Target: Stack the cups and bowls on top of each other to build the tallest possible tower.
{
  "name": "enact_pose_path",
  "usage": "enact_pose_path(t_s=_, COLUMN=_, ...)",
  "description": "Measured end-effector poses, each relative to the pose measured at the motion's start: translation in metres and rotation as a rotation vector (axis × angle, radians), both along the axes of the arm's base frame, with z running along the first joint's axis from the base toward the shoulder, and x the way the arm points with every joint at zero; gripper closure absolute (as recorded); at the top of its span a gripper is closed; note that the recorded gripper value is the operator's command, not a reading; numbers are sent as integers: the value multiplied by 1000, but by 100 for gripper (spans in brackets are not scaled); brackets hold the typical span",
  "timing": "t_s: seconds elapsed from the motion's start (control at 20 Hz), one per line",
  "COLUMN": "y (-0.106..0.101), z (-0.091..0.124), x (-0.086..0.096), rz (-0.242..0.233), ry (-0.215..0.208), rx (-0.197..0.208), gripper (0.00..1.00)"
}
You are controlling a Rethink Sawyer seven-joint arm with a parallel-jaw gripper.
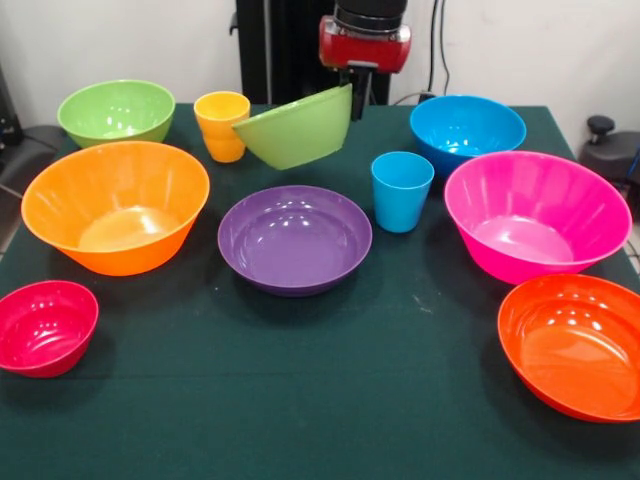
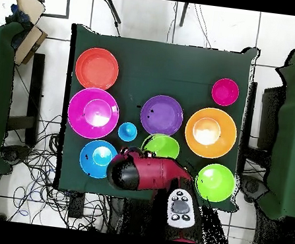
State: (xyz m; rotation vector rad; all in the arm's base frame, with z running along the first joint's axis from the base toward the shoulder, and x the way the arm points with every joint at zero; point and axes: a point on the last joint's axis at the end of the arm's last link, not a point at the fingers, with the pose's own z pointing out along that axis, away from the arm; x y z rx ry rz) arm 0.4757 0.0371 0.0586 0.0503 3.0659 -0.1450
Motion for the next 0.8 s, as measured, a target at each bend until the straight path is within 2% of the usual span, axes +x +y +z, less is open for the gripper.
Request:
enact_pose_path(t_s=0.35, y=-1, z=4, x=38, rz=-69, ry=4, rx=-4, gripper=100)
enact_pose_path(t_s=0.8, y=7, z=4, x=76, rz=-79, ry=-8, rx=-29, gripper=100)
